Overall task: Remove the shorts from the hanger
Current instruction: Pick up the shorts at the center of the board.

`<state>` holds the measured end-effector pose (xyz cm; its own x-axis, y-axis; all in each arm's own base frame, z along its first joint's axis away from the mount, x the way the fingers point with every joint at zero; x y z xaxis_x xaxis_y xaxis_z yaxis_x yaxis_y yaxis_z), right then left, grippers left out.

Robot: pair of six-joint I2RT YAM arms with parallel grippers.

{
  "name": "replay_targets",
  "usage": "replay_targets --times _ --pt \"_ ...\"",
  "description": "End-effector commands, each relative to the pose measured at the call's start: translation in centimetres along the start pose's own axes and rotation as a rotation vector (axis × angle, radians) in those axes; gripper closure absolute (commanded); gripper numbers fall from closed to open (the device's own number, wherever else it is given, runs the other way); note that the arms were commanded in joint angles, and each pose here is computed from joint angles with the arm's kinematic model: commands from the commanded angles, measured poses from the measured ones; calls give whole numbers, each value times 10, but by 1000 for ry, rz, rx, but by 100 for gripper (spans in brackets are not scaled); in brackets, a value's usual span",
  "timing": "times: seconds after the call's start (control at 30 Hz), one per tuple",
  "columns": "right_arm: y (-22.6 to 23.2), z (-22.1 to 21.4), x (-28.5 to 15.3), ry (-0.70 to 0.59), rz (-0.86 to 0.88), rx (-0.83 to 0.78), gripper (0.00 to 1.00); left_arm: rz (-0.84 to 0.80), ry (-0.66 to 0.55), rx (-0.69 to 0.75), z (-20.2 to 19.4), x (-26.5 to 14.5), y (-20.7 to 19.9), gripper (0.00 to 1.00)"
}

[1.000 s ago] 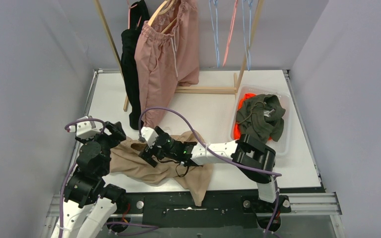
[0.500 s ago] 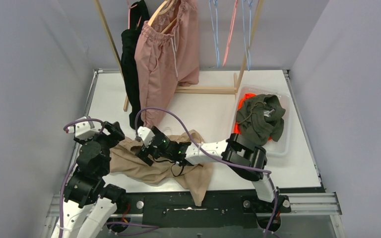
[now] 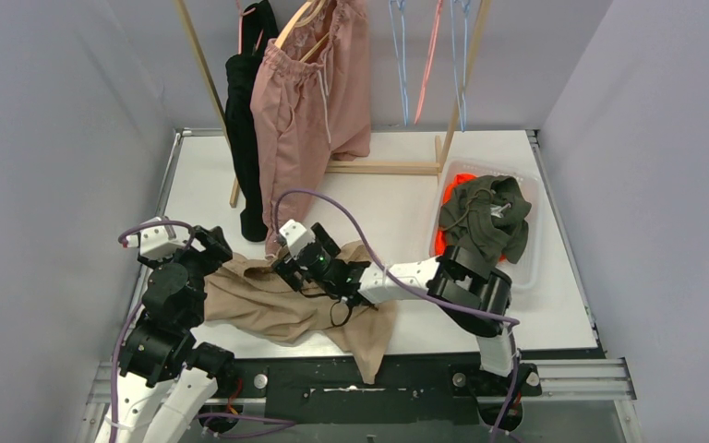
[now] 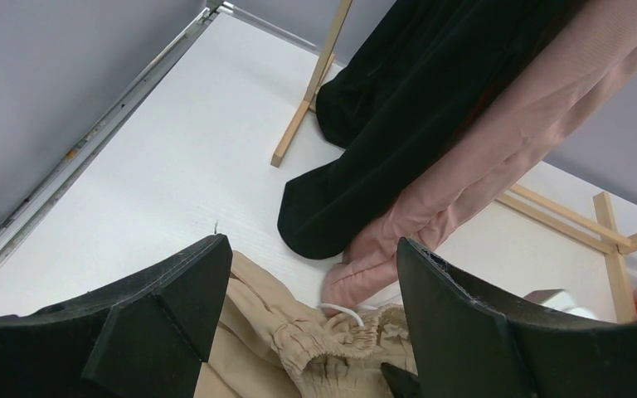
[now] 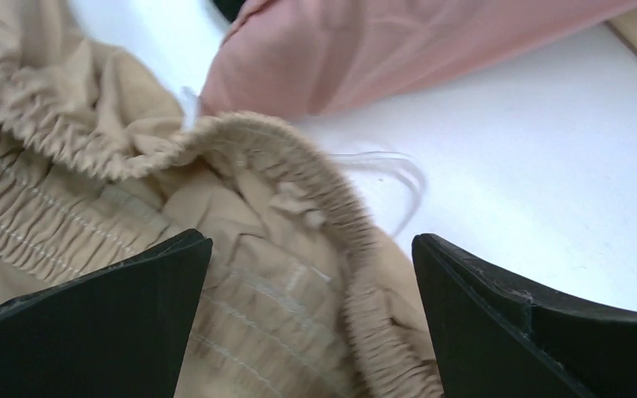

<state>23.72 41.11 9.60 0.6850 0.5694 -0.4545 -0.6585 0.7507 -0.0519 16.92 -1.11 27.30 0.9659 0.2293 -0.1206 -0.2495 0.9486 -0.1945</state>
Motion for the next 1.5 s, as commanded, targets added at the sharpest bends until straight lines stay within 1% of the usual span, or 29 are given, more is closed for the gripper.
replay_targets --times 0.0,0.07,0.13,0.23,0.43,0.53,0.8,0.97,1.07,1.2,1.3,1.4,1.47 --pt "-10 49 -26 -134 31 125 2 -22 -54 -33 17 -3 -3 27" --pt "-11 56 -30 -146 81 177 2 -24 -54 -33 17 -3 -3 27" --pt "-16 58 -28 -120 133 268 2 -27 -53 -33 16 -3 -4 27" --pt "-25 46 -15 -13 208 370 1 -30 -52 -31 15 -2 -4 27" --pt "2 4 -8 234 356 338 2 -49 -54 -27 14 -2 -6 27" --pt "11 -2 -11 301 421 317 1 -56 -52 -24 13 -2 -7 27" --pt "30 25 -40 280 653 279 1 -64 -53 -22 12 -1 -8 27" --pt "44 26 -49 309 739 228 0 -68 -52 -20 12 -1 -8 27" --pt "56 17 -55 342 773 167 1 -74 -55 -19 13 -1 -9 27" --pt "61 -6 -57 400 754 66 2 -74 -55 -16 12 -1 -9 27" --pt "64 -21 -58 415 797 43 2 -75 -56 -17 13 -1 -9 27" --pt "70 -28 -64 350 850 -21 2 -75 -56 -18 13 -1 -9 27" --pt "69 -30 -62 296 799 -78 2 -75 -56 -17 13 -1 -9 27"
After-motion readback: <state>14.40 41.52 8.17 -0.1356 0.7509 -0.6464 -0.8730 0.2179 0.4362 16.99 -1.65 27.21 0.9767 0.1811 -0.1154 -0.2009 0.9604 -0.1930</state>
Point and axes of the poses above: each gripper's point midway between its finger pads, its own x axis out along the fingers, its own y axis along the line the jaws close on, z = x × y, the point moved 6 cm from there along -x, back along the fingers, and after that the axes turned 9 degrees about x, right-handed, at the moved point
